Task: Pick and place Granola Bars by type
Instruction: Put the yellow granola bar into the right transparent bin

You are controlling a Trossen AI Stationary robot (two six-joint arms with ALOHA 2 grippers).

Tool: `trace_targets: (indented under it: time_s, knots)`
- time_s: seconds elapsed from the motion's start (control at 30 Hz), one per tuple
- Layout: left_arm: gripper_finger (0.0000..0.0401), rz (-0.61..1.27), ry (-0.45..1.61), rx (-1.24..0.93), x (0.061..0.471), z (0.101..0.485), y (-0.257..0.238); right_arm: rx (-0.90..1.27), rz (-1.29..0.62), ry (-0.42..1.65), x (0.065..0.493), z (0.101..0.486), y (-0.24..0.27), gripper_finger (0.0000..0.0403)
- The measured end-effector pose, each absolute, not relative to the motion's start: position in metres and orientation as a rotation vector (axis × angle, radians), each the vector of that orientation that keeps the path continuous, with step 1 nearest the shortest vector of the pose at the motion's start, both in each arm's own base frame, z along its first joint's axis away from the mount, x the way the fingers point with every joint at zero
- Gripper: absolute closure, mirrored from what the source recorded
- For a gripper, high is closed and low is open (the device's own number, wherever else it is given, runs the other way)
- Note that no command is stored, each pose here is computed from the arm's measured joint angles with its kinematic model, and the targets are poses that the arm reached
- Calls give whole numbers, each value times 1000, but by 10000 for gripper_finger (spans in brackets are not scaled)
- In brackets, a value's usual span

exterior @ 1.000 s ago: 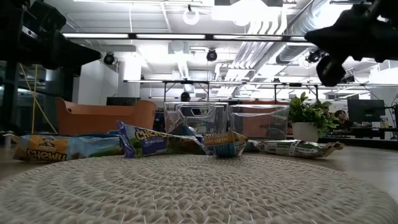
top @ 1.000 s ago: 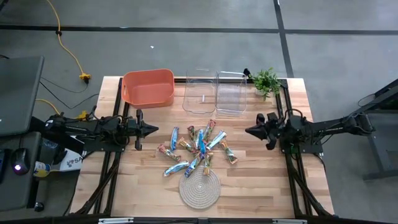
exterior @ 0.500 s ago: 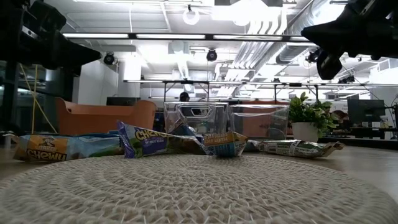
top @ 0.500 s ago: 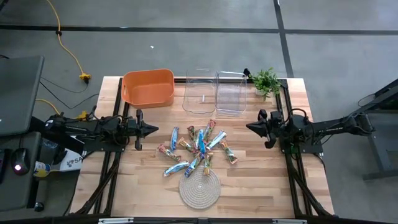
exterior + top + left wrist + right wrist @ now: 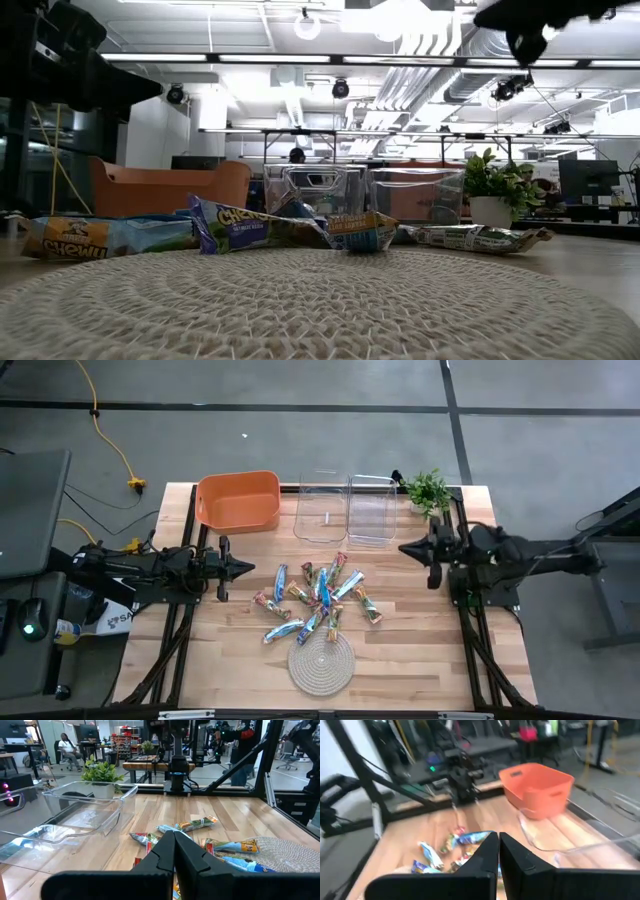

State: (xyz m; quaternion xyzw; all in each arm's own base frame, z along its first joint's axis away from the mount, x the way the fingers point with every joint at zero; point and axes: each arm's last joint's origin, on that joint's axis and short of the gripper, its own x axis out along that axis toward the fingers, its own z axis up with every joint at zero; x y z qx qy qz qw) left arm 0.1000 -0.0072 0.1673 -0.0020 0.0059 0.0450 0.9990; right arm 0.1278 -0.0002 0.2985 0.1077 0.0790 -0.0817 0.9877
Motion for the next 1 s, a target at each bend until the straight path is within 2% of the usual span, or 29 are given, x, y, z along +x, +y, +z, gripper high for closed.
trace_targets:
  time_s: [0.27,0.5,0.73,1.0]
  knots:
    - [401,90,11,-4,100,167,-7,354,-303,299,134,368,-2,402]
    - [401,90,12,-4,100,167,-7,433,-340,493,167,399,0,402]
    - [401,90,12,-4,100,167,-7,522,-465,762,210,402,2,403]
    - [401,90,12,-4,100,167,-7,612,-620,1074,251,367,7,403]
